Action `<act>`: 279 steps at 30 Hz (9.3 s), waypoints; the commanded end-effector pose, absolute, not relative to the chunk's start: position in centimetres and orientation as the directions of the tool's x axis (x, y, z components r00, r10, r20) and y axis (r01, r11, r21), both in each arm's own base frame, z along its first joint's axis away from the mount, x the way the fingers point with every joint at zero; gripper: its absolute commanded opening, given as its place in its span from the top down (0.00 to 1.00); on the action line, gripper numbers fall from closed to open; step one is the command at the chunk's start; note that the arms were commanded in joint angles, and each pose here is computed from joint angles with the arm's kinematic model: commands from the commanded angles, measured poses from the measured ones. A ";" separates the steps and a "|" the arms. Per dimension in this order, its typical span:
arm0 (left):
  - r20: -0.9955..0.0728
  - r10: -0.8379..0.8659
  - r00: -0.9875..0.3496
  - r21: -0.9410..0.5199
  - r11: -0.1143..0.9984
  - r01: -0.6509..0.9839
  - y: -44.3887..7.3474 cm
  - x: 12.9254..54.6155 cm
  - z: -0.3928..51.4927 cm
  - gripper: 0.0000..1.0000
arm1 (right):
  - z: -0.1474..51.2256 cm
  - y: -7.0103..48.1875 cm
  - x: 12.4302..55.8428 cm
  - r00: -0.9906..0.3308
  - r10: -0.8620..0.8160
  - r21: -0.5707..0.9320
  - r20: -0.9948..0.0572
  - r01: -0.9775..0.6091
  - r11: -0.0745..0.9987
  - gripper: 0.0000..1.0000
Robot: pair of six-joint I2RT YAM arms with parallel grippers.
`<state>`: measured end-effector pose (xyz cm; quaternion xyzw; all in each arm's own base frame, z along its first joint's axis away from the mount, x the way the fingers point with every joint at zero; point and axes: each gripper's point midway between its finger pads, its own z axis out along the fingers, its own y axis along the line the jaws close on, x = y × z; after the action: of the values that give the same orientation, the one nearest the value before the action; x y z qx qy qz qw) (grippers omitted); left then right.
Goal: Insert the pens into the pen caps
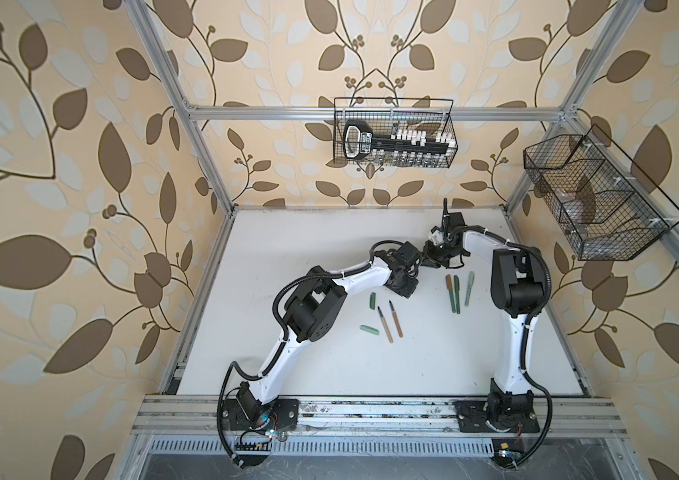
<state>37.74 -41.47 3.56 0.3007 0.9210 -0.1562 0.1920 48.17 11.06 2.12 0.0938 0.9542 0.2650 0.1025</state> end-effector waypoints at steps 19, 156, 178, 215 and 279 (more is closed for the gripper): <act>-0.416 0.363 -0.834 -0.159 0.874 0.460 -39.1 39.2 1.6 0.98 | 3.0 8.6 50.5 -0.922 0.361 0.549 -0.140 0.231 0.803 0.78; -0.513 -0.081 -0.855 -0.408 0.899 0.159 -16.9 31.5 23.5 0.01 | 2.1 -19.0 10.6 -0.036 0.980 -0.053 -0.198 0.998 0.026 0.02; -0.511 -0.060 -0.857 -0.393 0.903 0.171 -17.8 33.8 22.7 0.01 | 0.3 -14.9 14.9 -0.263 0.959 -0.099 -0.102 0.962 0.253 0.03; -0.520 -0.090 -0.849 -0.397 0.906 0.147 -17.8 35.4 21.5 0.01 | 0.1 -18.0 11.7 0.009 0.994 -0.130 -0.107 0.991 -0.023 0.52; -0.606 -0.224 -0.763 -0.408 0.911 0.057 -13.1 29.8 23.0 0.01 | 0.0 -10.0 25.4 -0.574 0.819 0.055 -0.006 0.817 0.574 0.58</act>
<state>30.26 -14.27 22.34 -0.0244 0.9211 -0.2114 0.3259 25.58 -11.15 1.64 0.4755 0.8788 0.0072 0.0409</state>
